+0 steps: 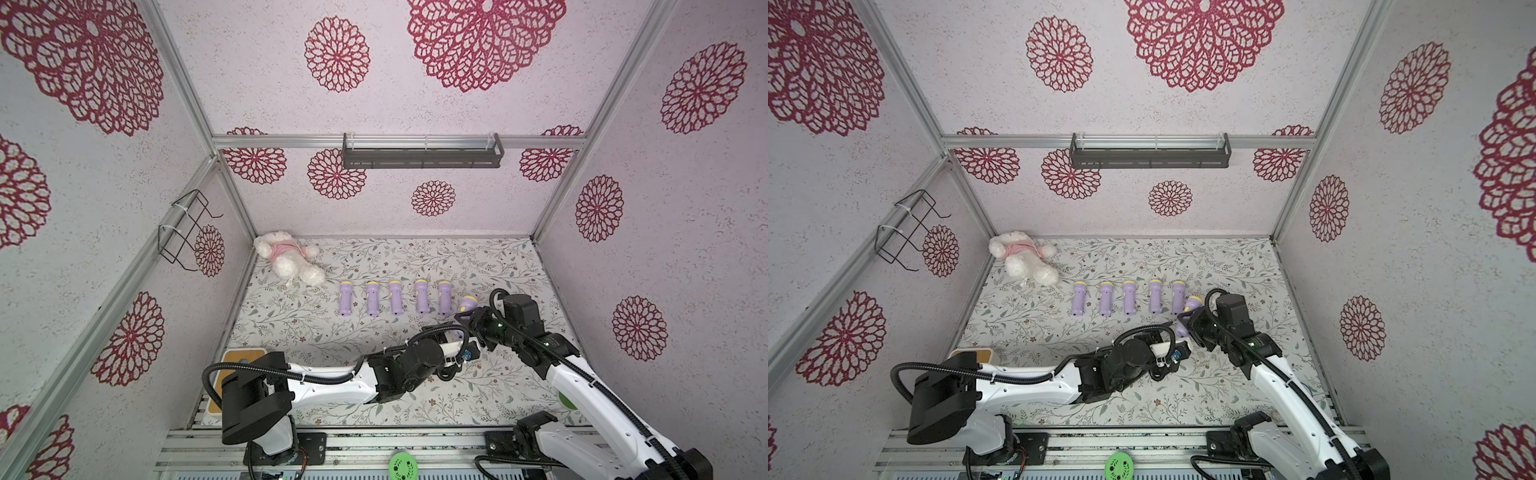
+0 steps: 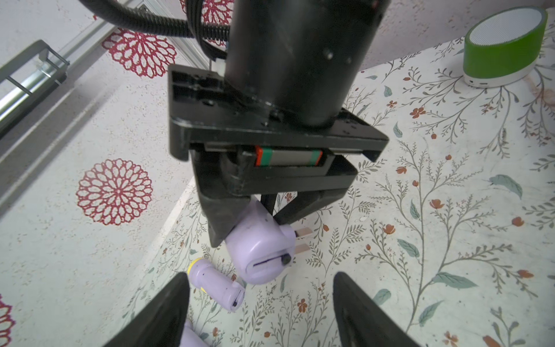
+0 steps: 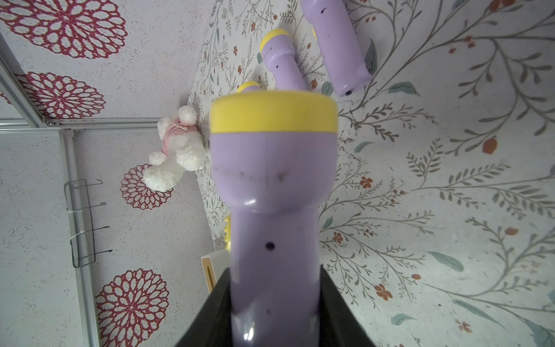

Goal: Close the plug at the bottom of the flashlight
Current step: Close the plug of the flashlight.

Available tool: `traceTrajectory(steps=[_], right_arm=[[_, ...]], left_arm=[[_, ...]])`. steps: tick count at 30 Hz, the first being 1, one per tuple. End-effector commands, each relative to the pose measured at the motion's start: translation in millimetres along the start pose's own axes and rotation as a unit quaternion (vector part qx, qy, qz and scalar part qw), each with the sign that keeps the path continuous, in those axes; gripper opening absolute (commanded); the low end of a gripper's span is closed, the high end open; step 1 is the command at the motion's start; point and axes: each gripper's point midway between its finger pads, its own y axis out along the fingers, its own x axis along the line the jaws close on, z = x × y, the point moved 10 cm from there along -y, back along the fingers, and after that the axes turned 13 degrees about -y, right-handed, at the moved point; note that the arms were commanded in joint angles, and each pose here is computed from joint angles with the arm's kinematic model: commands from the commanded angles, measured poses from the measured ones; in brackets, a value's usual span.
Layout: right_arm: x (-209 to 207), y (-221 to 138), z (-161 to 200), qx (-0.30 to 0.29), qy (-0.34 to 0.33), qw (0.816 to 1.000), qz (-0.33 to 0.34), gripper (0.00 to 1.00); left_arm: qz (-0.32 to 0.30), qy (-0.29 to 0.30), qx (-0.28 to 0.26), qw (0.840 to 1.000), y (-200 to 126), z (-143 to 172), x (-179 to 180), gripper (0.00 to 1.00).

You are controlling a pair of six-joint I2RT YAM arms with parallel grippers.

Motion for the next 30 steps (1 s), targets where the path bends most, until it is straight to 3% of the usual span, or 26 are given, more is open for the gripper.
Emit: traceTrajectory(steps=[1,16,30], right_arm=[[9.0,-6.1,-3.8,-0.012,-0.004,0.999,-0.029,0.0],[7.8,-5.4,-2.4,-0.01,-0.005,0.999,-0.034,0.0],[7.6,-5.3,-2.4,-0.01,-0.004,0.999,-0.037,0.0]], left_arm=[[-0.007,-0.011,-0.024,1.0,5.7,-10.1,5.9,0.7],[-0.007,-0.008,-0.018,1.0,9.5,-4.6,5.2,0.56],[0.003,0.006,0.0,1.0,14.3,2.9,0.1,0.55]])
